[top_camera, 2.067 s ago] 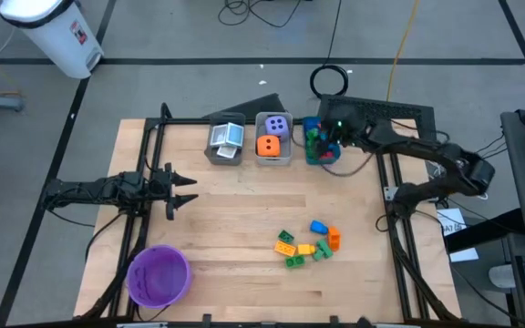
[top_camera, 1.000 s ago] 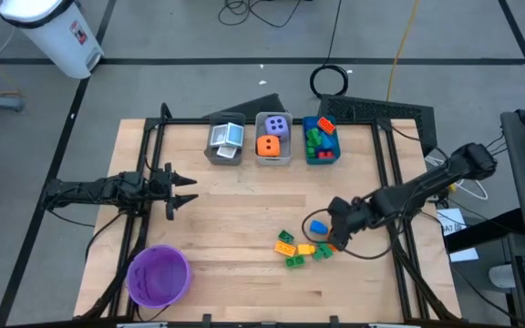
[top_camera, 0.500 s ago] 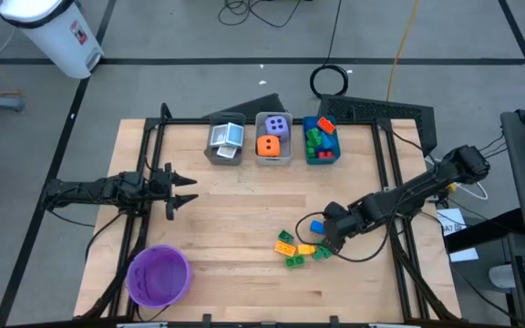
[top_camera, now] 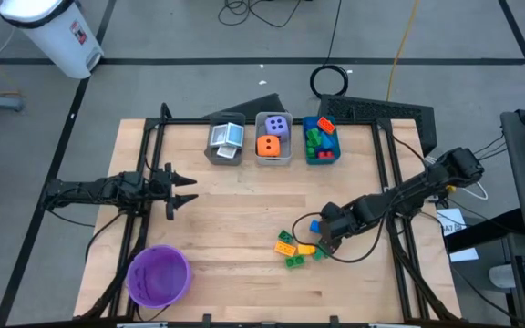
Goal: Pick & Place Toys
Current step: Put the light orange game piece into the blue bin
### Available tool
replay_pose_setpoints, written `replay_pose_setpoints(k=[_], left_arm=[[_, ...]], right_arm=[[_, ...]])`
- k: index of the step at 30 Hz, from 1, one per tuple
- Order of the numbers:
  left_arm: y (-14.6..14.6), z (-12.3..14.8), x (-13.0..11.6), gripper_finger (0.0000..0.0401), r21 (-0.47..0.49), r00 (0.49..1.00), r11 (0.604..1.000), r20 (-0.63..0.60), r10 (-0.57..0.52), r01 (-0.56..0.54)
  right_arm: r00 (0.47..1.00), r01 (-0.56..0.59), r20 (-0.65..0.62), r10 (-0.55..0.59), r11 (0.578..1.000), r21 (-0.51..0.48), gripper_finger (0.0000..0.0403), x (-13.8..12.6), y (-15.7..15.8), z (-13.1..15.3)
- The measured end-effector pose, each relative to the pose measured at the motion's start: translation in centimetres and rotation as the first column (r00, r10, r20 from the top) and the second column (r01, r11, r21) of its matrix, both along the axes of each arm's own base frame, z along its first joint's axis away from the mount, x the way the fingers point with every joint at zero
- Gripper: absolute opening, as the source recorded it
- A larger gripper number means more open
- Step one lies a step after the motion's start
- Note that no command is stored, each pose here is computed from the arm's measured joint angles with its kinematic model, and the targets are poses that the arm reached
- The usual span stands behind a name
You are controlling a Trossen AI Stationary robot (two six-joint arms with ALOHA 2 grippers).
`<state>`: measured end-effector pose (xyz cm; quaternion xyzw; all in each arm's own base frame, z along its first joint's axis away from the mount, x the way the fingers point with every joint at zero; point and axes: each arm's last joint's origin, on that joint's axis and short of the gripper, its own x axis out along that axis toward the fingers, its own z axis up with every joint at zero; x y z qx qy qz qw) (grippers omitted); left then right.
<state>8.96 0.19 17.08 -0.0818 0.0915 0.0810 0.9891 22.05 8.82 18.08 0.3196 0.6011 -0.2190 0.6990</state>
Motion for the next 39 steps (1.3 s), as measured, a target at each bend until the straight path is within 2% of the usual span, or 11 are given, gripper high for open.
replay_pose_setpoints(k=[14, 24, 34, 39], left_arm=[[0.0, 0.0, 0.0, 0.0246, 0.000, 1.000, 1.000, 0.000, 0.000, 0.000], [0.0, 0.0, 0.0, 0.0246, 0.000, 1.000, 1.000, 0.000, 0.000, 0.000], [0.0, 0.0, 0.0, 0.0246, 0.000, 1.000, 1.000, 0.000, 0.000, 0.000], [0.0, 0.0, 0.0, 0.0246, 0.000, 1.000, 1.000, 0.000, 0.000, 0.000]], right_arm=[[1.000, -0.004, -0.009, 0.004, 1.000, 0.021, 0.0169, 0.0, 0.0, 0.1], [0.999, -0.039, -0.001, 0.039, 0.999, 0.009, 0.0141, -0.6, -0.3, 0.7], [0.999, -0.030, 0.021, 0.031, 0.997, -0.066, 0.0136, -1.6, -1.0, 1.9], [0.995, -0.019, 0.094, 0.026, 0.997, -0.070, 0.0135, -2.2, -1.3, 3.2]])
